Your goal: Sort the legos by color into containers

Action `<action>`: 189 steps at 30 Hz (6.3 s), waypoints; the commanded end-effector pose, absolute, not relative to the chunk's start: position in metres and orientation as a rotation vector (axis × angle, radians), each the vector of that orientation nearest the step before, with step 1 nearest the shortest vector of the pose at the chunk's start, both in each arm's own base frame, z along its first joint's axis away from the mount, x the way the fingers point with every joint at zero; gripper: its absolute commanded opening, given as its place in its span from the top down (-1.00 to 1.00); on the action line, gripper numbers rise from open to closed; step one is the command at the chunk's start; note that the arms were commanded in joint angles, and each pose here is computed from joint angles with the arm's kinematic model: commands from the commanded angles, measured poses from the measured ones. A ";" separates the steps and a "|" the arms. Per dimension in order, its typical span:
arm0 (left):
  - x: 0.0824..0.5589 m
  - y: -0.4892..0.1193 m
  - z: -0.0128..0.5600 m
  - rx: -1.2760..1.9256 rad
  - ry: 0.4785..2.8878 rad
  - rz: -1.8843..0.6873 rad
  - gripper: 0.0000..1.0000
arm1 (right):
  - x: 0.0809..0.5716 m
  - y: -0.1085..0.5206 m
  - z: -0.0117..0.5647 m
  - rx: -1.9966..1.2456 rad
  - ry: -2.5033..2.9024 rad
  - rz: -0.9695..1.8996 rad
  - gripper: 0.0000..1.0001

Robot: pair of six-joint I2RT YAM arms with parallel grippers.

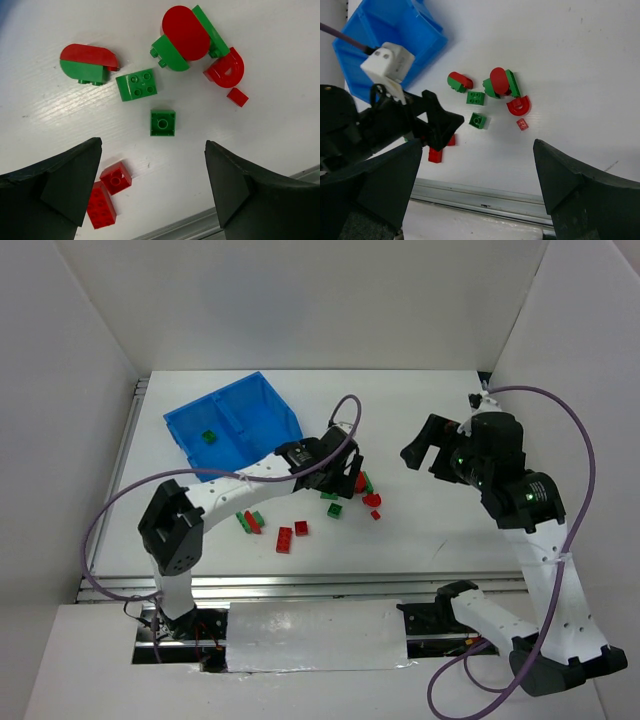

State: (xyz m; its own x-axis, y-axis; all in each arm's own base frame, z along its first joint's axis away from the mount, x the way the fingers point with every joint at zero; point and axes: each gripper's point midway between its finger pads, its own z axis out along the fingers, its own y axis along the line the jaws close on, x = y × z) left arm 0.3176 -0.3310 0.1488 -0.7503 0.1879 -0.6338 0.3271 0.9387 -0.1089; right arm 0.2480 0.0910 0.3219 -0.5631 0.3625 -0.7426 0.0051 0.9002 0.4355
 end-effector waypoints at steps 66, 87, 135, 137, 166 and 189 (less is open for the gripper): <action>0.469 0.027 0.185 -0.739 2.292 0.203 -0.99 | 0.288 0.243 0.214 0.009 2.322 0.772 -0.89; 0.330 -0.030 0.217 -0.328 2.441 -0.120 -0.99 | 0.359 0.277 0.075 -0.663 2.382 0.267 -0.72; 0.311 -0.054 0.232 -0.216 2.420 -0.299 -0.99 | 0.297 0.301 0.066 -0.887 2.494 0.442 0.62; 0.312 -0.061 0.235 -0.211 2.413 -0.352 -0.99 | 0.287 0.304 0.092 -0.835 2.439 0.543 0.62; 0.291 -0.252 0.241 -0.022 2.454 -1.232 -0.61 | 0.260 0.334 0.277 -0.701 1.886 1.021 0.55; 0.346 -0.173 0.232 -0.299 2.489 -0.745 1.00 | 0.293 0.311 0.266 -0.526 1.925 0.876 -0.99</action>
